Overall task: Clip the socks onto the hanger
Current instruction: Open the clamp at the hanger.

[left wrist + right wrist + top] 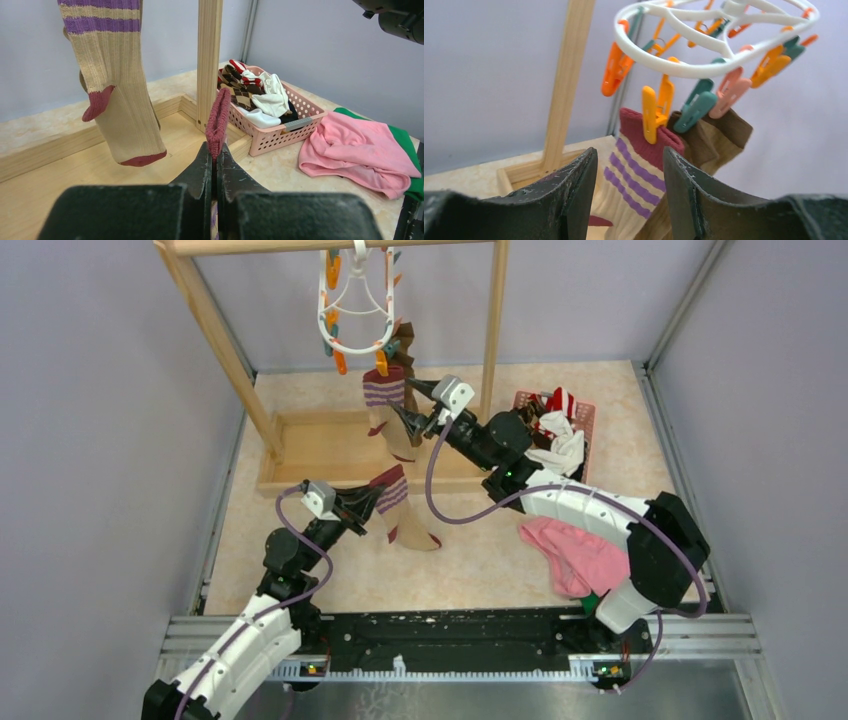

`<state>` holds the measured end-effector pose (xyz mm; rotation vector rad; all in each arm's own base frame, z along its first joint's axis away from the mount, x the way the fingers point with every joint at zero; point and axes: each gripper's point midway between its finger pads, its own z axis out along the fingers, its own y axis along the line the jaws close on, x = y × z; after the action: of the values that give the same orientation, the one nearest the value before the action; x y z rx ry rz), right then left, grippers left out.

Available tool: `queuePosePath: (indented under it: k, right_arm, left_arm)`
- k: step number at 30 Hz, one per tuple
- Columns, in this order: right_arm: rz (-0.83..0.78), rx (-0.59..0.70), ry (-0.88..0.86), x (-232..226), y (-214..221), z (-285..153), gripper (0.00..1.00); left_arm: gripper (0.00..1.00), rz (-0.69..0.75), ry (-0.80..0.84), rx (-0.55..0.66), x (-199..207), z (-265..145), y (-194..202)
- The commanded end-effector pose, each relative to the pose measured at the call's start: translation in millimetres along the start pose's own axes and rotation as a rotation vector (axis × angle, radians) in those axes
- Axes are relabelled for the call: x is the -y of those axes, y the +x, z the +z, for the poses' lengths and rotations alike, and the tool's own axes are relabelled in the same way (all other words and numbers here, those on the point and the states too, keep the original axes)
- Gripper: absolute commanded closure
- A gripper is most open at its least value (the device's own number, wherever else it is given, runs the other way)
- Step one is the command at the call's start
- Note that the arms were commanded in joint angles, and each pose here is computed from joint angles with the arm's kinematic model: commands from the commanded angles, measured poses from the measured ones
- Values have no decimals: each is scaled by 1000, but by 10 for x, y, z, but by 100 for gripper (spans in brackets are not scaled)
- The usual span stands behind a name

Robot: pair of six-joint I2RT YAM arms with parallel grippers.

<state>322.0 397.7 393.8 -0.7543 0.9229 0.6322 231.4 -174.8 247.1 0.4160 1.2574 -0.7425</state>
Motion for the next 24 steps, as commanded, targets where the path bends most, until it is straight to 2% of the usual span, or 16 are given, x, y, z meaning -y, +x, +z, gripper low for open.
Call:
queuePosePath:
  k: [1,5,11,24]
  right_arm:
    - [24,-3,179,318,55,-24,49]
    - [81,-42,203,435,284,-92,49]
    - [112,-41,91,264,463,19,52]
    - [168,1,70,330,566,192,60]
  left_arm:
    - [100,22,-2,34,1,-2,-81]
    - [100,23,2,36,4,2,-80]
    - [100,26,13,34,21,15,-88]
    - [100,20,27,26,43,33,-84]
